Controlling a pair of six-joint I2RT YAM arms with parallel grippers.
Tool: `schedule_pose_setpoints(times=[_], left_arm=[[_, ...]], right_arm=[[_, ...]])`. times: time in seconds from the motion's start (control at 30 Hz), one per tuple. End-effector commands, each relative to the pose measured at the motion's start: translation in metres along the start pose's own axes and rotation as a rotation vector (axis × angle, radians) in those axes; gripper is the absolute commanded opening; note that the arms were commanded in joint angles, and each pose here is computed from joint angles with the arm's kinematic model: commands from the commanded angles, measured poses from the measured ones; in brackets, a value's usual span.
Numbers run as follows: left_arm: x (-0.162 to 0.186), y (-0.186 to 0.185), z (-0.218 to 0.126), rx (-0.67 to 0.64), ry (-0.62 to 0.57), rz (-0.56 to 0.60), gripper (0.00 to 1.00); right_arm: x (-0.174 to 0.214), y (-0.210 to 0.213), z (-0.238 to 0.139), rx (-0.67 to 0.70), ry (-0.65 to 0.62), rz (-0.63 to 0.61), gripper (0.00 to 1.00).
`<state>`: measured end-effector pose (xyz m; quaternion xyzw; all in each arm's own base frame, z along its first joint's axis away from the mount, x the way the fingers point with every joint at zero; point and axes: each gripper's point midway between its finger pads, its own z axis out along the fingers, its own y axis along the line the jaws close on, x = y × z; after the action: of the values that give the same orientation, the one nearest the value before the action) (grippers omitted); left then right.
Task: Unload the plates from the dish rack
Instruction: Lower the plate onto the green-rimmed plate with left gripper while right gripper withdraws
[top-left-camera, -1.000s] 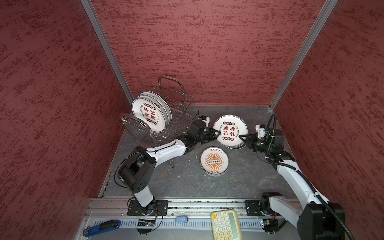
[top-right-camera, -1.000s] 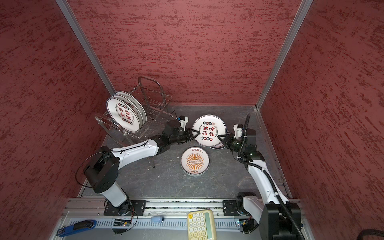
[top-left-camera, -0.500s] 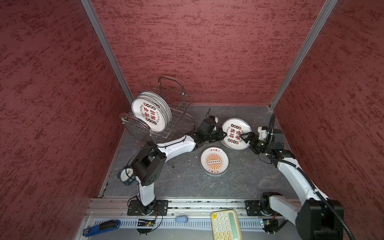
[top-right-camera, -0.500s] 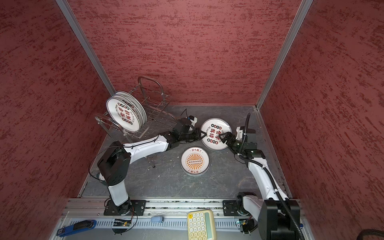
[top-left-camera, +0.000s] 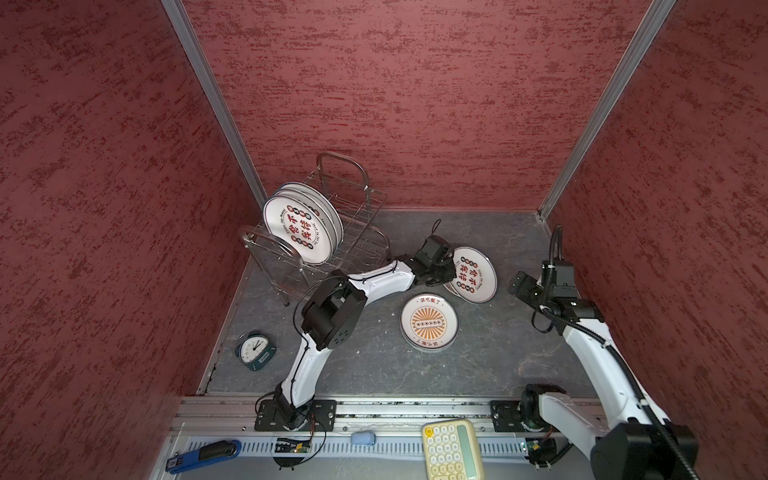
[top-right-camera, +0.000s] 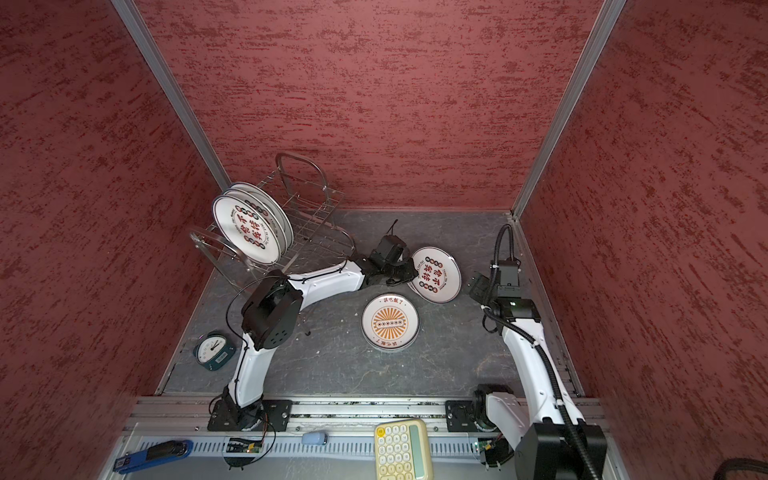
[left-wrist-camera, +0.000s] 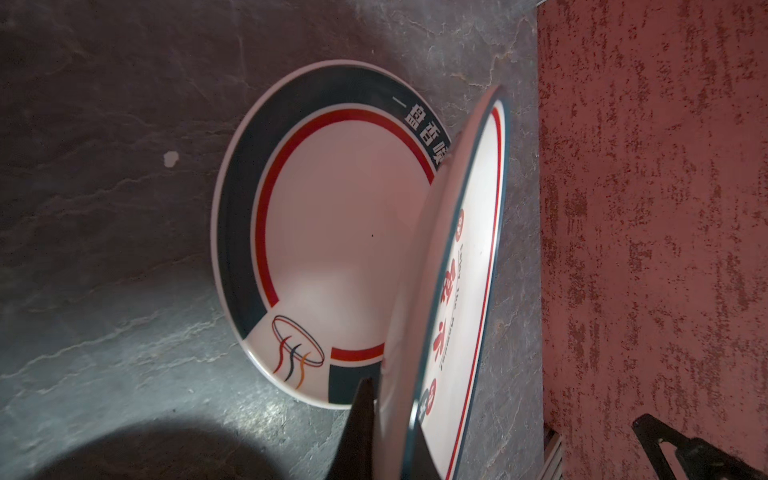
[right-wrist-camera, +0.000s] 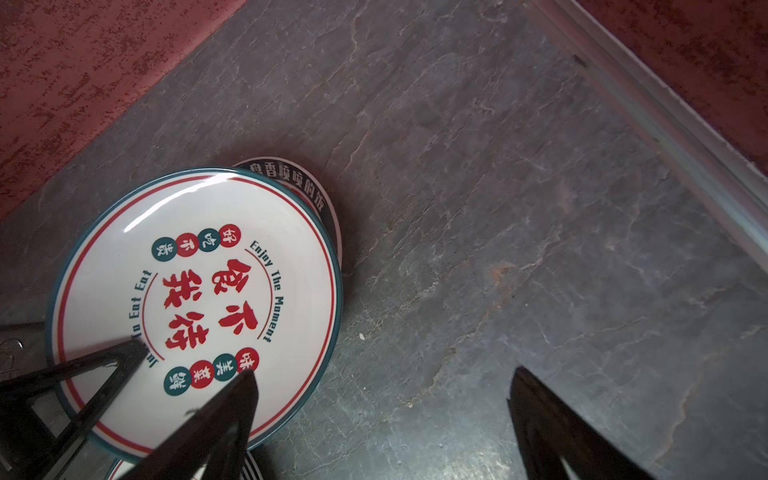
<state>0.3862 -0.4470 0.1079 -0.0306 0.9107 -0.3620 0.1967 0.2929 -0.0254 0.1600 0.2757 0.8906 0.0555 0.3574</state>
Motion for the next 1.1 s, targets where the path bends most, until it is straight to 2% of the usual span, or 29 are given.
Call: schedule_pose_setpoints(times=[0.0,0.3,0.7,0.93,1.07], left_arm=[[-0.017,-0.022,-0.003,0.037,-0.034,0.002,0.00],[-0.010,-0.005,0.021,-0.025,0.021,-0.061,0.00],[-0.013,0.011,0.027,-0.071,0.035,-0.063,0.00],[-0.010,0.016,0.029,-0.084,0.038,-0.063,0.04],[-0.010,0.020,0.029,-0.095,0.038,-0.062,0.13]], right_arm=[[-0.003,-0.014,-0.006,0.064,-0.036,-0.027,0.95],[-0.008,-0.010,-0.021,0.025,-0.076,-0.033,0.96],[-0.008,-0.007,-0.031,-0.006,-0.098,-0.028,0.96],[-0.008,-0.003,-0.031,-0.033,-0.103,-0.030,0.96],[-0.008,-0.001,-0.032,-0.043,-0.103,-0.032,0.96]])
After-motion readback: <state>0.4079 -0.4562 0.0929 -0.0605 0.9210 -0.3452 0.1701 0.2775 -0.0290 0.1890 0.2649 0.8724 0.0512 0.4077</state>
